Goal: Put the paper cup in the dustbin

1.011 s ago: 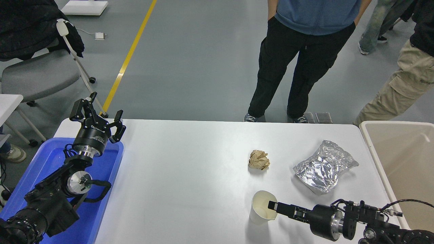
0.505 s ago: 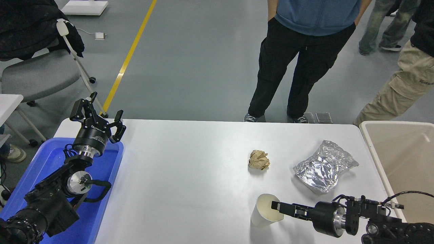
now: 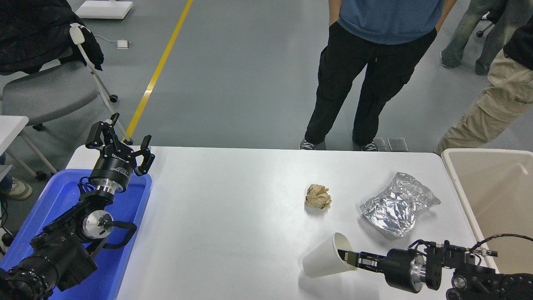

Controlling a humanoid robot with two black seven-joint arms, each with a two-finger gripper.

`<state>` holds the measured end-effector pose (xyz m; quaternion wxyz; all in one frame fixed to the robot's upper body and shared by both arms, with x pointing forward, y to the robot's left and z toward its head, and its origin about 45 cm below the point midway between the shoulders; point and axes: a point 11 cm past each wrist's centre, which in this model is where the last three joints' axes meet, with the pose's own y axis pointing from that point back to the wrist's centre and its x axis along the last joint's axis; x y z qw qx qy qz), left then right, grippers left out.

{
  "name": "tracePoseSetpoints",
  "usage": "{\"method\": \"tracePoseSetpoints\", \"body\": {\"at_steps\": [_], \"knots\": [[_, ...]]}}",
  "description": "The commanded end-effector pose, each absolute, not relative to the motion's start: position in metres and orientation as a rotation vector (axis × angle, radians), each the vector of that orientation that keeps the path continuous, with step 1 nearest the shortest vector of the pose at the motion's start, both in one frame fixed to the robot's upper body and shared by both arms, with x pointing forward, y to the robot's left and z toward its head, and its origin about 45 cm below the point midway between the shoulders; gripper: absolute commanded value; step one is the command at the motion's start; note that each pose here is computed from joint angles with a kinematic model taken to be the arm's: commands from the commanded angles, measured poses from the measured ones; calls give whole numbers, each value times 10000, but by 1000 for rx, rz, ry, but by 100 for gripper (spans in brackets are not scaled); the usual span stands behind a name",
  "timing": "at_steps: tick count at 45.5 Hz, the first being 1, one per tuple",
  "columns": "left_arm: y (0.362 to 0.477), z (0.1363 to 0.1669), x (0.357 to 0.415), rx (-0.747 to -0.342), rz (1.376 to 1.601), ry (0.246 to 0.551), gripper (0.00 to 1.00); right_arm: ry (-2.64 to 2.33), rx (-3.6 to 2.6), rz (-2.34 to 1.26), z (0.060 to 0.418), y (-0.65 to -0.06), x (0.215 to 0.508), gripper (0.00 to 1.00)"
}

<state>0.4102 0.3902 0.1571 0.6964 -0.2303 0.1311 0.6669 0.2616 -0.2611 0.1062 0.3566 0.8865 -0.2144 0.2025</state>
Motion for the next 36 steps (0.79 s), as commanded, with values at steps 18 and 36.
{"method": "tracePoseSetpoints", "body": {"at_steps": [18, 36], "knots": [[3901, 1571, 4102, -513, 1487, 293, 100, -666, 2241, 615, 2178, -3180, 2679, 0], [3902, 1572, 4102, -515, 1488, 292, 100, -697, 2144, 674, 2867, -3591, 2769, 0]]}}
